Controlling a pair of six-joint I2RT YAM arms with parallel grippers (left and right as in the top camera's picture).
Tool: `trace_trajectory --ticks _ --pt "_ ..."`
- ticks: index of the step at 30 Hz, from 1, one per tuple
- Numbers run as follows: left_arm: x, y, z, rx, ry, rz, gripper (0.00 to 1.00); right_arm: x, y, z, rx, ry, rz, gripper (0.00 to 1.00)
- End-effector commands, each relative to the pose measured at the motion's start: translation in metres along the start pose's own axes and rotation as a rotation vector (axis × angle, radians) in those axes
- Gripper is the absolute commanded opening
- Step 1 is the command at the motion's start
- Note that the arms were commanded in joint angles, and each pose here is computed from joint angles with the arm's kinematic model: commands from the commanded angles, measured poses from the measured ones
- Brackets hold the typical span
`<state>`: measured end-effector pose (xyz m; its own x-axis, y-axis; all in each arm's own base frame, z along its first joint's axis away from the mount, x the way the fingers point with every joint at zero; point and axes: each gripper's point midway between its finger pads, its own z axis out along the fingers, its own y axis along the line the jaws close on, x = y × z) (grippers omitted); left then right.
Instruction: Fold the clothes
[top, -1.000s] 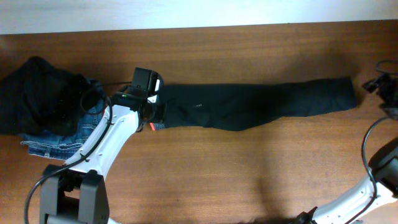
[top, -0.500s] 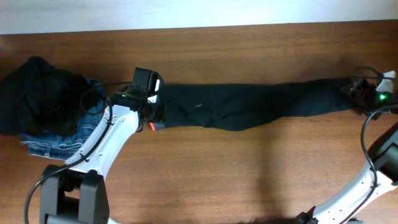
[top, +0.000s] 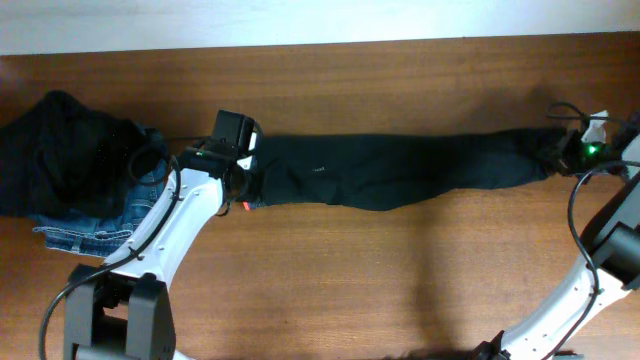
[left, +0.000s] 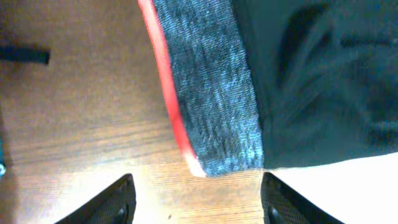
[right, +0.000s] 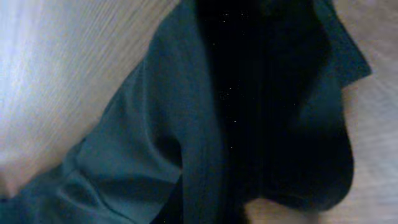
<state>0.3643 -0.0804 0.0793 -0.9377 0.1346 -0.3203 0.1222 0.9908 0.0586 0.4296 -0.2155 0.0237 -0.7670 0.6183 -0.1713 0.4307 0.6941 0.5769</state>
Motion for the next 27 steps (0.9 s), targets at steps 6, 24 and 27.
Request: trace_trajectory --ticks 6,24,27 --pt "-0.063 0.001 -0.104 0.036 -0.299 0.012 0.65 -0.032 0.109 -0.155 0.117 -0.359 -0.206 0.04" --pt "-0.066 0.040 -0.302 -0.025 -0.802 -0.070 0.64 0.146 0.321 -0.009 0.156 -0.010 -0.753 0.04" --pt "-0.059 0.043 -0.317 -0.023 -0.841 -0.077 0.64 0.178 0.331 0.023 0.164 0.065 -0.815 0.04"
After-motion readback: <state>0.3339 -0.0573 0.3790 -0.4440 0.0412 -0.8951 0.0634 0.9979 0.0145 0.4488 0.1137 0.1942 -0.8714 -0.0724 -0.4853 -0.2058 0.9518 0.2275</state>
